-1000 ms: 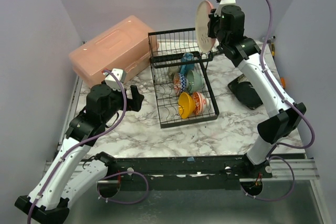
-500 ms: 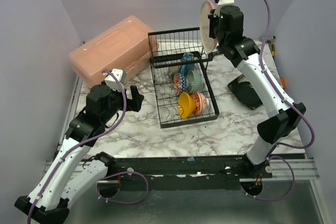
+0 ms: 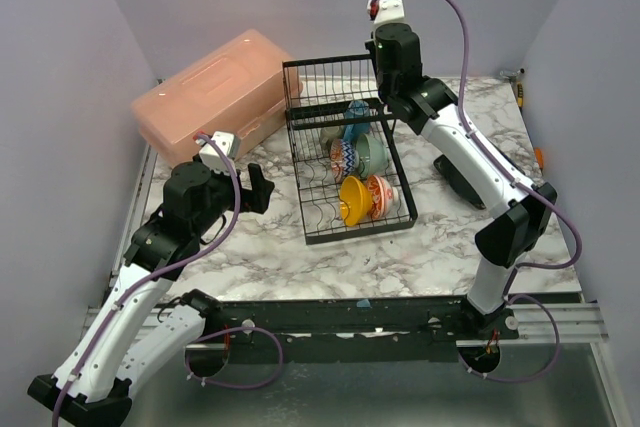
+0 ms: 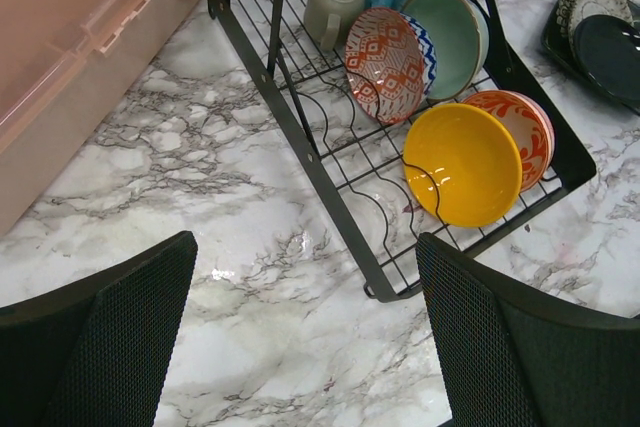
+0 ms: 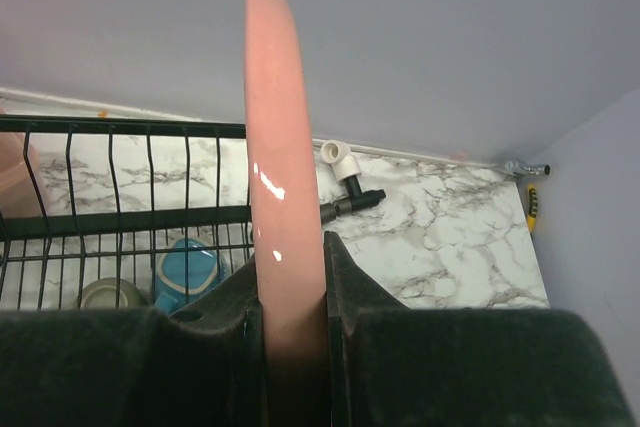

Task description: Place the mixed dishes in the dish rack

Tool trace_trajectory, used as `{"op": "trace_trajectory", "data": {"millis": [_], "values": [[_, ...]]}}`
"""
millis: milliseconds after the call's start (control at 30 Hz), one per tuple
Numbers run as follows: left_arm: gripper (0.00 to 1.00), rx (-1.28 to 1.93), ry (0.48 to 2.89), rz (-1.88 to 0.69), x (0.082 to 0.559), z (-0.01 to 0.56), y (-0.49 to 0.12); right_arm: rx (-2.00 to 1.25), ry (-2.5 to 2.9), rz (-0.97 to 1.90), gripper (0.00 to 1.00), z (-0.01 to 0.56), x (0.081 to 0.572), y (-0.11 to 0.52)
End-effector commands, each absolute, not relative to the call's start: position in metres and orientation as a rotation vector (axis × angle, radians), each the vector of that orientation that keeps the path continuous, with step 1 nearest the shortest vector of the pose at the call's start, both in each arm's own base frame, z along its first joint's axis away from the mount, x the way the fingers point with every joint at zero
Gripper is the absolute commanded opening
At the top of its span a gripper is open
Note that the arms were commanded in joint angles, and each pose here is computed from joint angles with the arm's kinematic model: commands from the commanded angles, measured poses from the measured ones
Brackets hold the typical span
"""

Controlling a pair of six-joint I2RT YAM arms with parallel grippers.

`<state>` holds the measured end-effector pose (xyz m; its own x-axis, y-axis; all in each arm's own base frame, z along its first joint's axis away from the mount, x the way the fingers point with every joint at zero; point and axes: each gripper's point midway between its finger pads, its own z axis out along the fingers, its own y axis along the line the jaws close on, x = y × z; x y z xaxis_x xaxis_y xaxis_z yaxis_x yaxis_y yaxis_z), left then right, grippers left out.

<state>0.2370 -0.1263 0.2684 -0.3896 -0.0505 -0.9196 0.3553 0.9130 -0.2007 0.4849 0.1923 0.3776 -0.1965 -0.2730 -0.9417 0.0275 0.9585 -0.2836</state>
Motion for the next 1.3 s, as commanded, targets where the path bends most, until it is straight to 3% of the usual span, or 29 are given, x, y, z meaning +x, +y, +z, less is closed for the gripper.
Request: {"op": "trace_trajectory", "data": {"millis": [0, 233, 567, 767, 1000, 1267], "values": [[0.9, 0.24, 1.915, -0.459, 0.235, 0.269, -0.128, -0.038, 1.676, -0.283, 0.0, 0.401, 0.489, 0.183], [0.9, 0.24, 1.914, -0.462, 0.234, 0.269, -0.128, -0.002, 1.688, -0.248, 0.06, 0.395, 0.49, 0.186], [0.9, 0.239, 1.913, -0.462, 0.233, 0.269, -0.128, 0.03, 1.682, -0.245, 0.5, 0.399, 0.492, 0.178], [0.9, 0.241, 1.925, -0.459, 0.234, 0.266, -0.128, 0.022, 1.696, -0.219, 0.61, 0.403, 0.489, 0.18], [0.9, 0.243, 1.931, -0.456, 0.235, 0.264, -0.128, 0.042, 1.688, -0.077, 0.82, 0.428, 0.464, 0.18], [0.9, 0.245, 1.946, -0.453, 0.237, 0.261, -0.13, 0.113, 1.669, -0.035, 0.91, 0.448, 0.417, 0.149]]}}
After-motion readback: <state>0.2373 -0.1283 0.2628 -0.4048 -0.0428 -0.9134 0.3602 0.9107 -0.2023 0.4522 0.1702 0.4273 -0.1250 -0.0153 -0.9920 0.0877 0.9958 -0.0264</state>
